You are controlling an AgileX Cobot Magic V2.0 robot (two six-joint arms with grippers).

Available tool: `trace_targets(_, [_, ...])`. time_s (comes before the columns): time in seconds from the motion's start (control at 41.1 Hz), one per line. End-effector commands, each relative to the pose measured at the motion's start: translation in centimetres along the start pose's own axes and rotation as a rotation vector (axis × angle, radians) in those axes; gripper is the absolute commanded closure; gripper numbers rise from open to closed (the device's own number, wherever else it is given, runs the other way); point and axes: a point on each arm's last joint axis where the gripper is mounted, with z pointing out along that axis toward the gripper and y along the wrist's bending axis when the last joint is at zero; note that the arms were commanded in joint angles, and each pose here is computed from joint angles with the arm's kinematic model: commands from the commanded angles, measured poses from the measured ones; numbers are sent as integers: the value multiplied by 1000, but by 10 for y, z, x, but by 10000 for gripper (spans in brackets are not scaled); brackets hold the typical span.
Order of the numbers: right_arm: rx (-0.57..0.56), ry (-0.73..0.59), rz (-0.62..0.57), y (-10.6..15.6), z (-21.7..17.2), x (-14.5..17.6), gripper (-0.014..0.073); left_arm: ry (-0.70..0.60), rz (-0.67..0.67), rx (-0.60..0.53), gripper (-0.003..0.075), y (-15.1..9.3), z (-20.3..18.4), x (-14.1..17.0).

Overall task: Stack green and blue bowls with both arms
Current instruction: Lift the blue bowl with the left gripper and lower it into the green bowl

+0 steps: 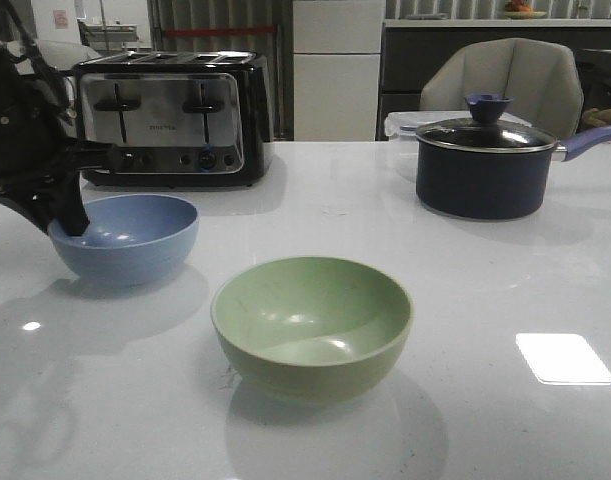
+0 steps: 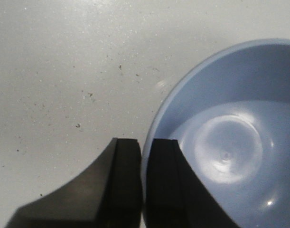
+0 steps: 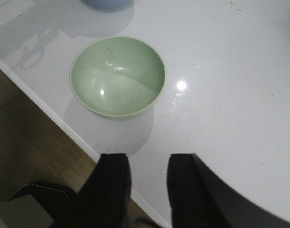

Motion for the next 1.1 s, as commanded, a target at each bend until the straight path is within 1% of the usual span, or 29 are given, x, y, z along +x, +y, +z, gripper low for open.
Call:
trace_targets(0.0, [20,-93,-18,-1,-7,-13,253,-118,27,15,627,-6,-48,-15])
trace_targets(0.122, [20,-93,-18,-1,-7,-13,253,-144,59,23,627,-11,-78,-13])
trace_targets(0.219, [20,-93,-18,-1,-7,-13,253,-181,87,32,627,-18,-105,-3])
trace_targets(0.39, [20,-93,-18,-1,-7,-13,253,-268,191,80,627,-49,-151,19])
trace_targets(0.56, [20,-93,-18,-1,-7,-13,253,-302,302,150,627,-87,-175,43])
trace_targets(0.682, [20,-93,-18,-1,-7,-13,253,-283,372,195,627,-112,-174,55])
trace_targets(0.828, [20,-93,-18,-1,-7,-13,253,-249,440,247,627,-140,-163,67])
trace_targets(0.95, [20,-93,-18,-1,-7,-13,253,-238,459,269,627,-155,-149,68])
trace_targets(0.999, [20,-93,-18,-1,-7,-13,253,-228,441,287,627,-158,-143,67])
trace_targets(1.072, [20,-93,-18,-1,-7,-13,253,-215,448,300,627,-160,-133,66])
